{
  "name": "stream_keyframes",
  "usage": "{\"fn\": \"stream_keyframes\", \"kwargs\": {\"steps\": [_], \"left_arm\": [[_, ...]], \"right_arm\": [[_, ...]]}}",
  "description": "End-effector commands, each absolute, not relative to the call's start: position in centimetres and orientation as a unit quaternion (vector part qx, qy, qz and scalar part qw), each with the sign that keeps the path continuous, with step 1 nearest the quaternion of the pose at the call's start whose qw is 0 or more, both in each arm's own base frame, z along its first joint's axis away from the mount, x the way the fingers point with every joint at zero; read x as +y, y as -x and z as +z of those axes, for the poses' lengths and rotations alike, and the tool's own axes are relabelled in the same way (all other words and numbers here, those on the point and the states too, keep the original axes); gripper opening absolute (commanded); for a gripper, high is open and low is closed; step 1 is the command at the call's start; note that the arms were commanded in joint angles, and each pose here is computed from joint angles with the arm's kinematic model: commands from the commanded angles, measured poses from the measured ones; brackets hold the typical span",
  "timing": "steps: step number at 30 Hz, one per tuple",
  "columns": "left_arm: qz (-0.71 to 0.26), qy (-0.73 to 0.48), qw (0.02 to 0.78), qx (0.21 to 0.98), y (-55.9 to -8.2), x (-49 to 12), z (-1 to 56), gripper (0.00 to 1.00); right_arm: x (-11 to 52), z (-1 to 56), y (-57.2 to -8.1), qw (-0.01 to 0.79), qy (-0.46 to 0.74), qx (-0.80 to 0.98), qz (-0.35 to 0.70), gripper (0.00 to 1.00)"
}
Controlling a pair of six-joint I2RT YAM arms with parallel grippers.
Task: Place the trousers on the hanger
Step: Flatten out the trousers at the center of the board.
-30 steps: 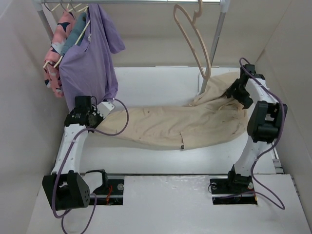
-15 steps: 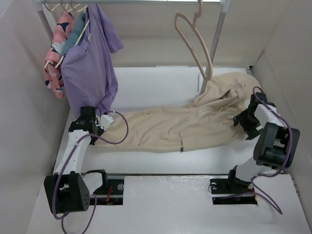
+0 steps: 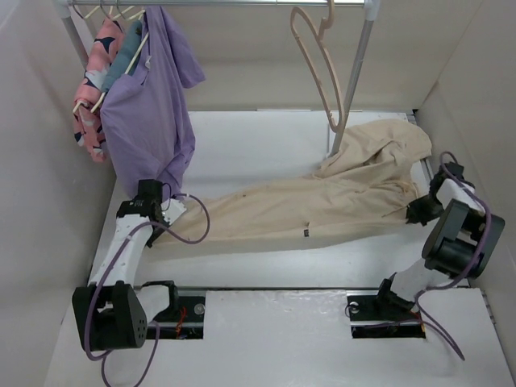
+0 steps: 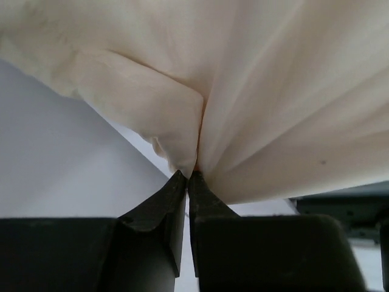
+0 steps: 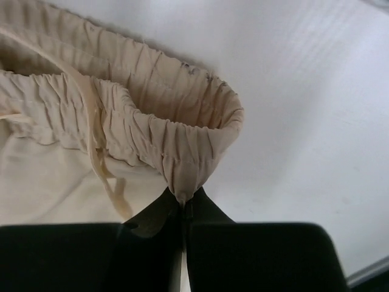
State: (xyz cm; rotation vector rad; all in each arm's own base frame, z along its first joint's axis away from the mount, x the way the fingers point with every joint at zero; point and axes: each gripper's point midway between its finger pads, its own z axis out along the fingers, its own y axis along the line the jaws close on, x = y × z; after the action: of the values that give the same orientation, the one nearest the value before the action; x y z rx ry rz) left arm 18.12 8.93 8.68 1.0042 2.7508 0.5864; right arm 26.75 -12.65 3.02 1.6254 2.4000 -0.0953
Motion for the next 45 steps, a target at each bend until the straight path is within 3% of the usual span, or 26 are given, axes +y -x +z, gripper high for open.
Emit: {"fn": "stream_keyframes", "kwargs": {"steps": [1, 2, 4, 6, 7, 8, 9, 10, 11, 13, 14, 15, 19, 23, 24, 27, 29, 31, 36, 39, 43, 45], "left_arm": [[0.23, -0.351, -0.02, 0.907, -15.8, 10.7, 10.5, 0.03], [0.226, -0.352, -0.05, 0.907, -15.5, 10.8, 10.7, 0.03], [0.214, -0.343, -0.082, 0.911, -14.6, 10.7, 10.6, 0.18], [0.181, -0.351, -0.112, 0.912, -13.2, 9.7, 9.9, 0.37], [0.151, -0.353, -0.113, 0.916, -12.6, 8.8, 9.1, 0.55], [0.136, -0.36, -0.116, 0.915, -12.2, 8.5, 8.7, 0.62], [0.124, -0.362, -0.127, 0.915, -11.5, 8.3, 8.2, 0.66], [0.119, -0.362, -0.125, 0.916, -11.4, 8.1, 8.2, 0.73], [0.119, -0.362, -0.125, 0.916, -11.4, 8.1, 8.2, 0.76], [0.121, -0.36, -0.109, 0.918, -11.8, 7.9, 8.5, 0.76], [0.121, -0.356, -0.108, 0.92, -11.8, 7.9, 8.5, 0.77], [0.127, -0.354, -0.094, 0.922, -12.5, 7.9, 8.7, 0.77], [0.118, -0.34, -0.012, 0.933, -16.3, 6.5, 10.8, 0.77], [-0.009, -0.386, 0.106, 0.916, -20.0, 0.6, 14.2, 0.76], [-0.059, -0.403, 0.132, 0.904, -20.2, -1.5, 14.5, 0.76], [-0.083, -0.436, 0.166, 0.881, -21.4, -3.9, 14.4, 0.74], [-0.075, -0.435, 0.188, 0.878, -22.6, -4.7, 14.2, 0.74], [-0.068, -0.427, 0.222, 0.874, -24.6, -6.1, 14.5, 0.73], [-0.07, -0.423, 0.255, 0.867, -26.3, -7.2, 15.1, 0.73], [-0.068, -0.423, 0.259, 0.866, -26.7, -7.3, 15.3, 0.73], [-0.066, -0.41, 0.239, 0.878, -26.8, -7.0, 14.9, 0.73], [-0.056, -0.4, 0.23, 0.886, -26.9, -6.5, 14.8, 0.73]], "right_arm": [[-16.0, 6.1, -24.9, 0.172, -0.602, 0.779, -0.042, 0.0], [-16.6, 7.8, -24.8, 0.202, -0.608, 0.766, -0.049, 0.0], [-16.9, 8.7, -23.7, 0.211, -0.618, 0.755, -0.066, 0.0], [-16.4, 8.5, -22.3, 0.208, -0.628, 0.747, -0.071, 0.0], [-16.1, 8.1, -21.9, 0.203, -0.628, 0.748, -0.071, 0.0], [-15.6, 7.0, -21.2, 0.19, -0.629, 0.751, -0.072, 0.0], [-15.4, 6.6, -20.8, 0.183, -0.623, 0.757, -0.074, 0.06], [-15.4, 6.1, -20.7, 0.173, -0.624, 0.759, -0.075, 0.22], [-14.7, 5.5, -20.4, 0.155, -0.624, 0.763, -0.066, 0.28], [-14.4, 5.5, -20.5, 0.143, -0.622, 0.767, -0.06, 0.44], [-14.6, 5.6, -19.8, 0.135, -0.627, 0.763, -0.076, 0.59], [-15.1, 6.3, -19.9, 0.143, -0.628, 0.761, -0.086, 0.64], [-16.9, 10.8, -20.2, 0.213, -0.639, 0.731, -0.115, 0.72], [-18.3, 16.1, -22.4, 0.298, -0.605, 0.728, -0.118, 0.79], [-18.1, 17.0, -23.1, 0.316, -0.594, 0.732, -0.108, 0.83], [-15.8, 20.4, -27.7, 0.386, -0.515, 0.764, -0.054, 0.98], [-12.4, 23.3, -31.7, 0.441, -0.434, 0.785, -0.028, 0.99], [-10.3, 23.7, -34.6, 0.45, -0.384, 0.806, -0.016, 0.99], [-7.3, 25.7, -43.8, 0.455, -0.324, 0.816, 0.145, 0.99], [-8.1, 21.3, -47.4, 0.386, -0.351, 0.847, 0.106, 0.99], [-9.0, 19.7, -53.4, 0.361, -0.355, 0.859, 0.07, 0.99], [-9.9, 15.4, -55.1, 0.327, -0.365, 0.87, 0.048, 0.99]]}}
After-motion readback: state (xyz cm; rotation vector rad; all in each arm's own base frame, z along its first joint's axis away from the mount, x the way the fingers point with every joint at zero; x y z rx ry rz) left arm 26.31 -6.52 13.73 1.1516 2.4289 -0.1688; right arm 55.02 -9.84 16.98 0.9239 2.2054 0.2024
